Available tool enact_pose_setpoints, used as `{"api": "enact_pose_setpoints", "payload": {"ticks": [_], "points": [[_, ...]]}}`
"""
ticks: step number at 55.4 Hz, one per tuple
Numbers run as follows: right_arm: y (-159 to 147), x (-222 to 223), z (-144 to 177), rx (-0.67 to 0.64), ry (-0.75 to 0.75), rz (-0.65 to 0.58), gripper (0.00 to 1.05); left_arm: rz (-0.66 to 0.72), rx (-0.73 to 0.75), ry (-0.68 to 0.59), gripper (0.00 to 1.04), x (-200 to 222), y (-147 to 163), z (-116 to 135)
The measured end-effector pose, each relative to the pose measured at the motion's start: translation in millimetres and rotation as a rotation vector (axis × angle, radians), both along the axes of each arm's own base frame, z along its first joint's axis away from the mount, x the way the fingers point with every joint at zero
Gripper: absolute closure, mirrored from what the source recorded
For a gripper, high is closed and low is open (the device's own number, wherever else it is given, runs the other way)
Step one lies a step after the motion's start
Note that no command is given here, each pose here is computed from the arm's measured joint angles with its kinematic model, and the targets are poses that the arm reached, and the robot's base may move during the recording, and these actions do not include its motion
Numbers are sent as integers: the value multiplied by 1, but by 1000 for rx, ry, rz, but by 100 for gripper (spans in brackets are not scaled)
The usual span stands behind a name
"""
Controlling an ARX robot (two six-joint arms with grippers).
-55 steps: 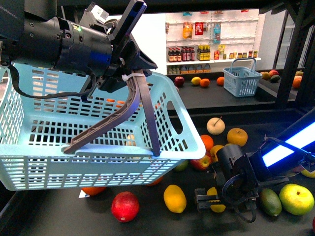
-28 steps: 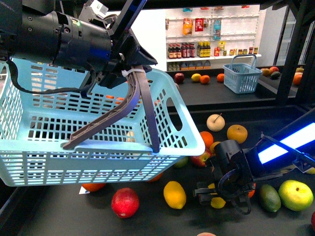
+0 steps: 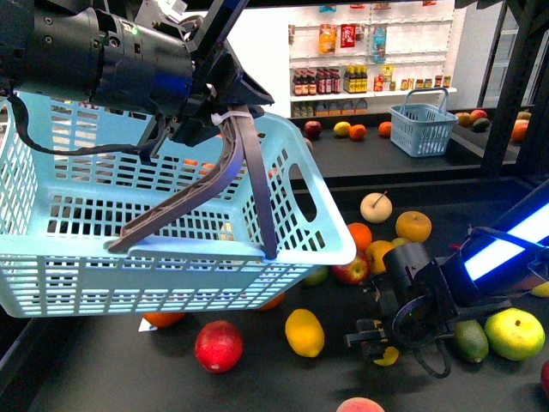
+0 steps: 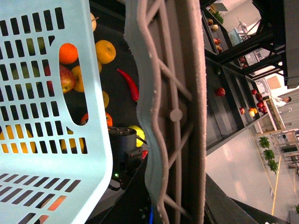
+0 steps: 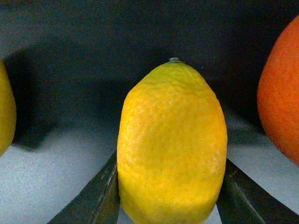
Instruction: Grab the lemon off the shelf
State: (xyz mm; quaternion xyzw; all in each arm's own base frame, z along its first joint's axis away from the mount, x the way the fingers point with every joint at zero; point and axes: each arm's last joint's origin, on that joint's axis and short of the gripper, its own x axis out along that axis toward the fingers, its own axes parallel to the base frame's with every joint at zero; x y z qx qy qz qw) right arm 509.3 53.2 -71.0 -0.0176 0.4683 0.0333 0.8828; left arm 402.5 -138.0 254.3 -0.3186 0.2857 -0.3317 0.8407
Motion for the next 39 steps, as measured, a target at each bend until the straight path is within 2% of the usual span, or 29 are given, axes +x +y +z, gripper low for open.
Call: {"api": "enact_pose_setpoints", "payload": {"ticks": [10, 16, 28, 33, 39], "points": [[-18, -13, 35, 6, -115, 0, 58, 0, 0, 0, 92, 0, 0, 0], [-30, -20, 82, 40, -234, 12, 58, 0, 0, 0, 92, 0, 0, 0], [-45, -46, 195, 139, -454, 79, 58, 0, 0, 0, 92, 0, 0, 0], [-42, -61, 227, 186, -503, 116, 58, 0, 0, 0, 92, 0, 0, 0], [-35, -75, 250, 234, -528, 145, 58, 0, 0, 0, 92, 0, 0, 0]]}}
